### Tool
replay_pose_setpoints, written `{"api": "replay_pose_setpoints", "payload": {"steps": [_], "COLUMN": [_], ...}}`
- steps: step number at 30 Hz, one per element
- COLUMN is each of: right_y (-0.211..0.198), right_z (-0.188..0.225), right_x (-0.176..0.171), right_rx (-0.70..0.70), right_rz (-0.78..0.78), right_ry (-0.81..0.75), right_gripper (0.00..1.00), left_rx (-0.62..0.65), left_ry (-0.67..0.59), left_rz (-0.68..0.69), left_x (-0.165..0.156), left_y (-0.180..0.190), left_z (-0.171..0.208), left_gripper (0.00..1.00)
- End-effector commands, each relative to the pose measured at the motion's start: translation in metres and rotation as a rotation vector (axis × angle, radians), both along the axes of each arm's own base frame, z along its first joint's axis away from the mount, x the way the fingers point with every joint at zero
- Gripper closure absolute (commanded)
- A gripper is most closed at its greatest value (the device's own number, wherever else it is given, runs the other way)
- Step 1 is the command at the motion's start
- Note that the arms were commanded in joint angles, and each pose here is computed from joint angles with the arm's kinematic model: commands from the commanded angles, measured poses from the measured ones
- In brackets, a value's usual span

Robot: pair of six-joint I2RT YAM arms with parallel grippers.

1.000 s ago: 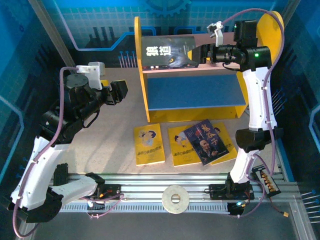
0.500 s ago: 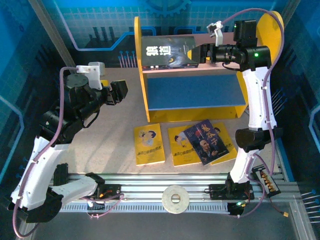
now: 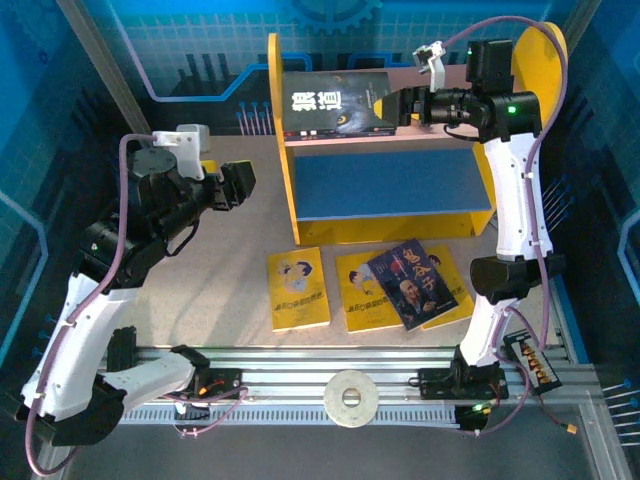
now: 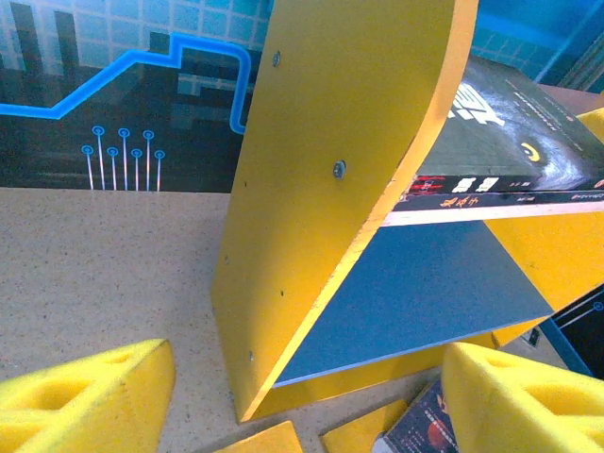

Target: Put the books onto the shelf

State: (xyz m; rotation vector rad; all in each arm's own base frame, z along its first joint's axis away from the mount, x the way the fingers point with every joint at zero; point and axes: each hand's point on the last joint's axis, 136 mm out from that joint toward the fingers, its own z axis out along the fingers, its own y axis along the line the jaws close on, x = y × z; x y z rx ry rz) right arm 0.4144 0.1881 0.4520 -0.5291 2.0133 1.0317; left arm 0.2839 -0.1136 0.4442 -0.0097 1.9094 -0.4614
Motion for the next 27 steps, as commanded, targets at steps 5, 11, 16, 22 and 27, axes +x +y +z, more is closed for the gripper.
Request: {"api": "replay_pose_setpoints", "payload": {"steps": [5,11,16,22,27], "right_y": [0.020,0.018,0.009,-0.004,-0.009], "right_z": [-0.001,0.002,0.009,0.021,0.027], "right_x": [-0.003,-0.006,-0.006,-0.005,-0.007], "right_rx": [0.030,0.026,0.029,0.050,0.053], "right_rz": [0.067,0.062,0.038,0.002,-0.007], "right_ry": [0.012,0.003,-0.012,-0.036,-0.050], "right_gripper": [0.23,0.22,0.17,0.14,0.13], "left_rx": [0.023,0.024,0.026,0.039,0.038], "left_ry": [-0.008,-0.012,-0.011,0.013,0.013], "left_rz": [-0.001,0.003,0.002,0.025,0.039], "left_x": [-0.008,-0.009,-0.009,-0.009,-0.011], "left_y": [0.004,0.005,0.005,0.010,0.013], "left_z": [0.001,0.002,0.002,-0.002,-0.003], "left_gripper": [0.25,0.24,0.24,0.22,0.20]}}
